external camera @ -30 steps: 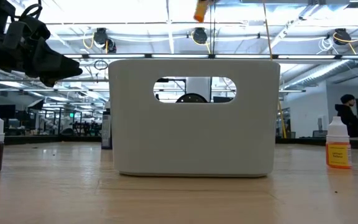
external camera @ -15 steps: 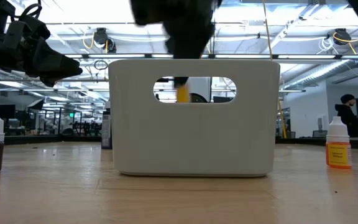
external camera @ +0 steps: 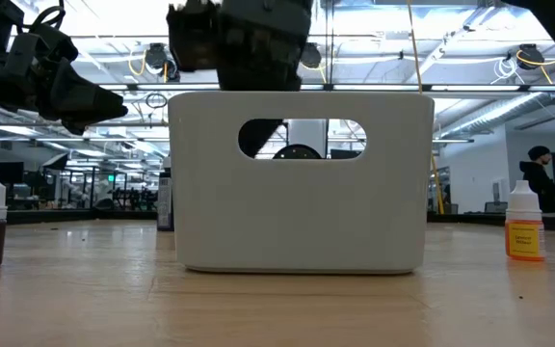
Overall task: Pick & Place food coloring
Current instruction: Put the small orange food coloring bottle into the gray bin
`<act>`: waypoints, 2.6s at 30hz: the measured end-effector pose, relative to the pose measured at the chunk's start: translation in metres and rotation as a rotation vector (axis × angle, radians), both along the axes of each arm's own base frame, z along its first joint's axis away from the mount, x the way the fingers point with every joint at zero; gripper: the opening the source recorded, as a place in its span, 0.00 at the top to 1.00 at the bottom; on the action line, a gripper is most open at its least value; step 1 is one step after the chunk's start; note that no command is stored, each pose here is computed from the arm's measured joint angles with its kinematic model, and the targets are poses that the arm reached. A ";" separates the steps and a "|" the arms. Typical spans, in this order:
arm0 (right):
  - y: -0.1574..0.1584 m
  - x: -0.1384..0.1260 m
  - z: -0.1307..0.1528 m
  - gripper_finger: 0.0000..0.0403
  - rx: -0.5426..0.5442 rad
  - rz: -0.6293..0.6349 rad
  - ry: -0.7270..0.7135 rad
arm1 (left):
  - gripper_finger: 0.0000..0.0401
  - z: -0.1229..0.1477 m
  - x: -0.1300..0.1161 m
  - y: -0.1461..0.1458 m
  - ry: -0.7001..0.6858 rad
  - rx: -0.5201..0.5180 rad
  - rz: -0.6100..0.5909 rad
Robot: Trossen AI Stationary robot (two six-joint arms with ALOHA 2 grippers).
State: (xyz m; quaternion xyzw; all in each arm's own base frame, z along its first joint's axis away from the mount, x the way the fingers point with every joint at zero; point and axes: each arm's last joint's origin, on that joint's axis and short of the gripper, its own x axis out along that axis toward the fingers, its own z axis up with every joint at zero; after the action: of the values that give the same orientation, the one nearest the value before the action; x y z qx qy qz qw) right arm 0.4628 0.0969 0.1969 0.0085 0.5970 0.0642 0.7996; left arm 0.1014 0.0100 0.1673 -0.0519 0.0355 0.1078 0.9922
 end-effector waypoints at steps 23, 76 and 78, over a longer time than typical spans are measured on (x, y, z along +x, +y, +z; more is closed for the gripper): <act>-0.005 -0.006 -0.031 0.89 -0.139 -0.001 -0.009 | 0.63 0.000 0.000 0.000 -0.001 0.000 0.000; 0.088 -0.165 0.003 0.50 -0.201 -0.492 0.310 | 0.63 0.001 0.000 0.000 -0.015 0.001 0.000; 0.088 -0.165 -0.001 0.50 -0.188 -0.481 0.315 | 0.63 0.001 0.000 0.000 -0.015 0.001 0.000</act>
State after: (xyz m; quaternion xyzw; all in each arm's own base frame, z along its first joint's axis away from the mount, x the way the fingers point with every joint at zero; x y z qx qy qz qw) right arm 0.2977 0.1847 0.1957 0.0856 0.6977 -0.1847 0.6869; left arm 0.1015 0.0100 0.1688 -0.0523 0.0279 0.1075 0.9924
